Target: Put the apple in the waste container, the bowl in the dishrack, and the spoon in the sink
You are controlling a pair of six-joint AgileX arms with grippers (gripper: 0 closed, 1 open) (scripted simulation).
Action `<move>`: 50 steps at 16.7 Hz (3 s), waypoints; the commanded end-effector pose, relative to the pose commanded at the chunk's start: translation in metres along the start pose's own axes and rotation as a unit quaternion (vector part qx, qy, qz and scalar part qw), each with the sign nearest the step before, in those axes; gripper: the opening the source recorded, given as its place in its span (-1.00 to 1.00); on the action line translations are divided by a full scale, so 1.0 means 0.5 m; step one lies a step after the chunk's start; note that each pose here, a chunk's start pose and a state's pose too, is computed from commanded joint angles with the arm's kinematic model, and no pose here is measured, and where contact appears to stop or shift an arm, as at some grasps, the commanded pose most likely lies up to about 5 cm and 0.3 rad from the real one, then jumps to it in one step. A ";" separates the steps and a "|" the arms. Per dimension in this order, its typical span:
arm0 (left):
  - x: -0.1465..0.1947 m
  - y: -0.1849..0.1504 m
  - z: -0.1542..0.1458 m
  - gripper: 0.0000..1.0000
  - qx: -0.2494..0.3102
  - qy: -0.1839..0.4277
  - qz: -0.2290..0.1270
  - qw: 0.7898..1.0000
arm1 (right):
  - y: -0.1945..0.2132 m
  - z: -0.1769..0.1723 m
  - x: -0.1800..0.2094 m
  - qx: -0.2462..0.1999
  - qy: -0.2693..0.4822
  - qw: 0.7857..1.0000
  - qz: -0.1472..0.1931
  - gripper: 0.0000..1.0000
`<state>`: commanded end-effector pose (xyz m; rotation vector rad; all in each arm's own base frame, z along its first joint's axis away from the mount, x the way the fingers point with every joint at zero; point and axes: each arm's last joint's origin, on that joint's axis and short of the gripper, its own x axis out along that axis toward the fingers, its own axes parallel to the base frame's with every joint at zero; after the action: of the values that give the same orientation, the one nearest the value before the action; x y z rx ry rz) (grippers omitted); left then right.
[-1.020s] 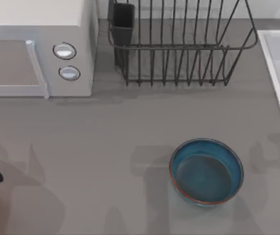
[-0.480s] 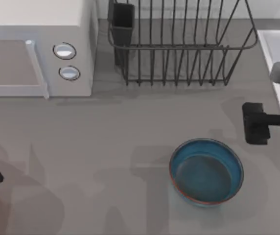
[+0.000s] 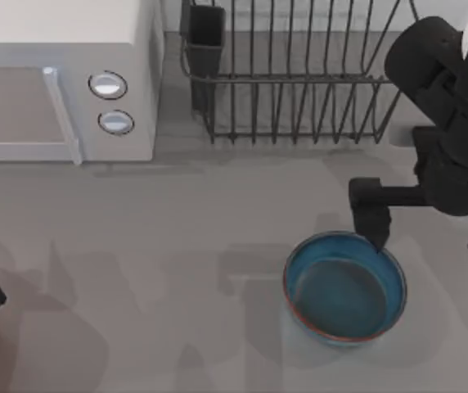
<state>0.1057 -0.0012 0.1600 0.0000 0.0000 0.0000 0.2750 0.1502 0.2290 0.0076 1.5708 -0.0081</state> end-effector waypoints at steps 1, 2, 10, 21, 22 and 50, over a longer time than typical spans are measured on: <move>0.000 0.000 0.000 1.00 0.000 0.000 0.000 1.000 | 0.000 0.000 0.000 0.000 0.000 1.000 0.000 1.00; 0.000 0.000 0.000 1.00 0.000 0.000 0.000 1.000 | 0.000 0.000 0.000 0.000 0.000 1.000 0.000 1.00; 0.000 0.000 0.000 1.00 0.000 0.000 0.000 1.000 | 0.003 0.008 0.087 0.000 -0.001 1.000 0.001 1.00; 0.000 0.000 0.000 1.00 0.000 0.000 0.000 1.000 | 0.000 0.000 0.200 0.000 0.000 1.000 0.000 0.85; 0.000 0.000 0.000 1.00 0.000 0.000 0.000 1.000 | 0.000 0.000 0.200 0.000 0.000 1.000 0.000 0.70; 0.000 0.000 0.000 1.00 0.000 0.000 0.000 1.000 | 0.004 0.005 0.067 0.001 0.011 1.000 -0.006 -1.00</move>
<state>0.1057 -0.0012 0.1600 0.0000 0.0000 0.0000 0.2777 0.1519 0.1956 -0.0006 1.5920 -0.0185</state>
